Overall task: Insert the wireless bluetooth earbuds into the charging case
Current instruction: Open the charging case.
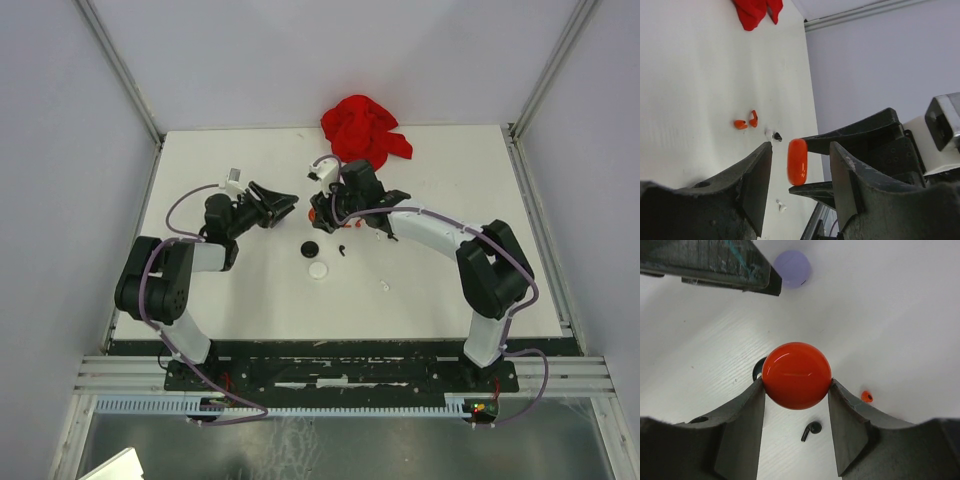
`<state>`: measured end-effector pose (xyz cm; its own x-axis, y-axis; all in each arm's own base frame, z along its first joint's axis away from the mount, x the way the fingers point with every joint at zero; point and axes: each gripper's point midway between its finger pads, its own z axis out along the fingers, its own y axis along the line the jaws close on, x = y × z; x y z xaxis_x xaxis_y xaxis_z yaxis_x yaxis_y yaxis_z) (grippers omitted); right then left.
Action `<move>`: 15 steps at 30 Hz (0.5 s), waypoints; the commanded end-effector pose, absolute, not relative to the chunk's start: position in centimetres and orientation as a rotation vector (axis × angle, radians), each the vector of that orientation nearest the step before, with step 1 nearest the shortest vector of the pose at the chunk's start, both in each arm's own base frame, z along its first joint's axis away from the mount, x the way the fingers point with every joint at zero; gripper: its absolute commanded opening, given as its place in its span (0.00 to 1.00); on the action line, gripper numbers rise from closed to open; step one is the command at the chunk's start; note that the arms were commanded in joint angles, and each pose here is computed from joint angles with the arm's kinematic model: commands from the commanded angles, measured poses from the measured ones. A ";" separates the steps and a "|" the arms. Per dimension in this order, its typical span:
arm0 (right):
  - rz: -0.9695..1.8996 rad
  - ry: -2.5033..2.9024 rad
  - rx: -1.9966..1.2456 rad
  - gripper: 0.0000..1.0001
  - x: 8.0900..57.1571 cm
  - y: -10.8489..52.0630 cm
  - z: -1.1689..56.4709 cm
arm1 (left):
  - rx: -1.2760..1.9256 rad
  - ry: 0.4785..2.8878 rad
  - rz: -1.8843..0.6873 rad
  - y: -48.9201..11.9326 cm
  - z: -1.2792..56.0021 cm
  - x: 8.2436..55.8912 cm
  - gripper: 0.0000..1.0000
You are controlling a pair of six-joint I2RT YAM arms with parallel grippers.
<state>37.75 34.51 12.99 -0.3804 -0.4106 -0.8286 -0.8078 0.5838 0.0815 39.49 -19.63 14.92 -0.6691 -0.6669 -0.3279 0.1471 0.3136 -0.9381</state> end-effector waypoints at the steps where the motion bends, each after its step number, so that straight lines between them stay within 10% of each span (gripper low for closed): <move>1: 0.669 1.940 -1.012 0.22 36.4 34.4 15.7 | -0.309 1.768 -1.522 -20.6 18.0 38.9 0.56; 15: 0.693 1.930 -1.018 0.23 35.8 34.4 16.2 | -0.194 1.886 -1.508 -23.1 16.4 37.6 0.55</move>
